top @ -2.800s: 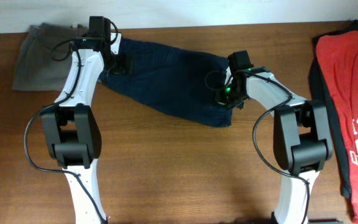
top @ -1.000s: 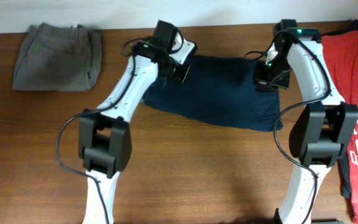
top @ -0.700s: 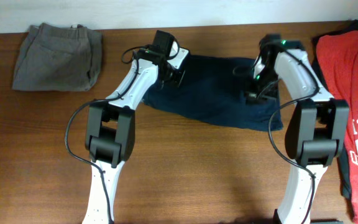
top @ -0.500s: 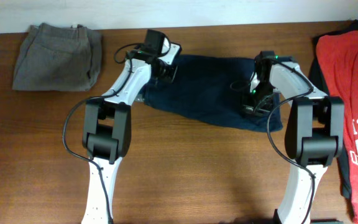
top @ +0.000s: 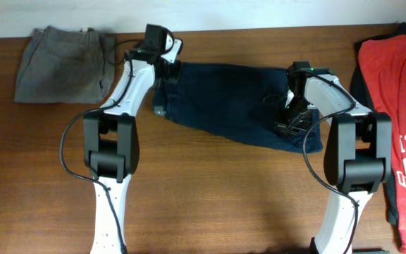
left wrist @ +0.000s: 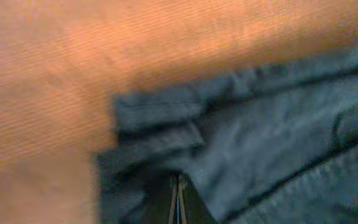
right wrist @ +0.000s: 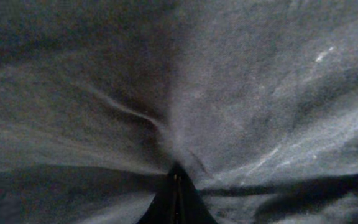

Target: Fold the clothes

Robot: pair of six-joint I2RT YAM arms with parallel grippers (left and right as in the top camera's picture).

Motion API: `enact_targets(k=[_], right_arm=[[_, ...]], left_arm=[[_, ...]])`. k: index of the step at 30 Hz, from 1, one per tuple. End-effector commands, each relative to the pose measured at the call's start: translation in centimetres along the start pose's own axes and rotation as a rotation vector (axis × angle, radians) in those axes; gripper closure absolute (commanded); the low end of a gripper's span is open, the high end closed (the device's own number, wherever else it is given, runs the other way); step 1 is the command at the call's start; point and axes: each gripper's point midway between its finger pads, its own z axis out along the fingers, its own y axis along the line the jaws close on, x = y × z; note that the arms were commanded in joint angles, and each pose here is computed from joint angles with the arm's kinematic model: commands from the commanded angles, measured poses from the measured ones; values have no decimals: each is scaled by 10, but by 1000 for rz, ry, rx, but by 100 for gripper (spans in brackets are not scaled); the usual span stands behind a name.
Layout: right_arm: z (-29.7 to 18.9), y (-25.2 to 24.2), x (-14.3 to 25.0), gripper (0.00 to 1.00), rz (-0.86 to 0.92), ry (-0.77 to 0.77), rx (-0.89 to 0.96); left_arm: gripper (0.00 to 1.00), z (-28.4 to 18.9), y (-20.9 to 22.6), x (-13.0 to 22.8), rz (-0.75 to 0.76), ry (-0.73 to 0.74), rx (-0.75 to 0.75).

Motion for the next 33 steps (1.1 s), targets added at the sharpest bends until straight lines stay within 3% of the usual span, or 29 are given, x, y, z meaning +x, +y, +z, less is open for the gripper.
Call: enact_targets(k=[1, 8, 15, 23, 33], right_arm=[[2, -27, -2, 96, 48, -9, 133], [-79, -4, -35, 92, 34, -193, 49], [-129, 56, -60, 73, -177, -321, -228], [-95, 86, -83, 81, -240, -314, -341], [-52, 129, -94, 96, -306, -315, -370]], left_arm=[[96, -70, 15, -50, 3, -94, -74], [94, -148, -14, -66, 25, -106, -49], [90, -134, -88, 1, -16, 163, 241], [96, -75, -128, 73, -42, 368, 297], [98, -45, -110, 107, -67, 423, 227]])
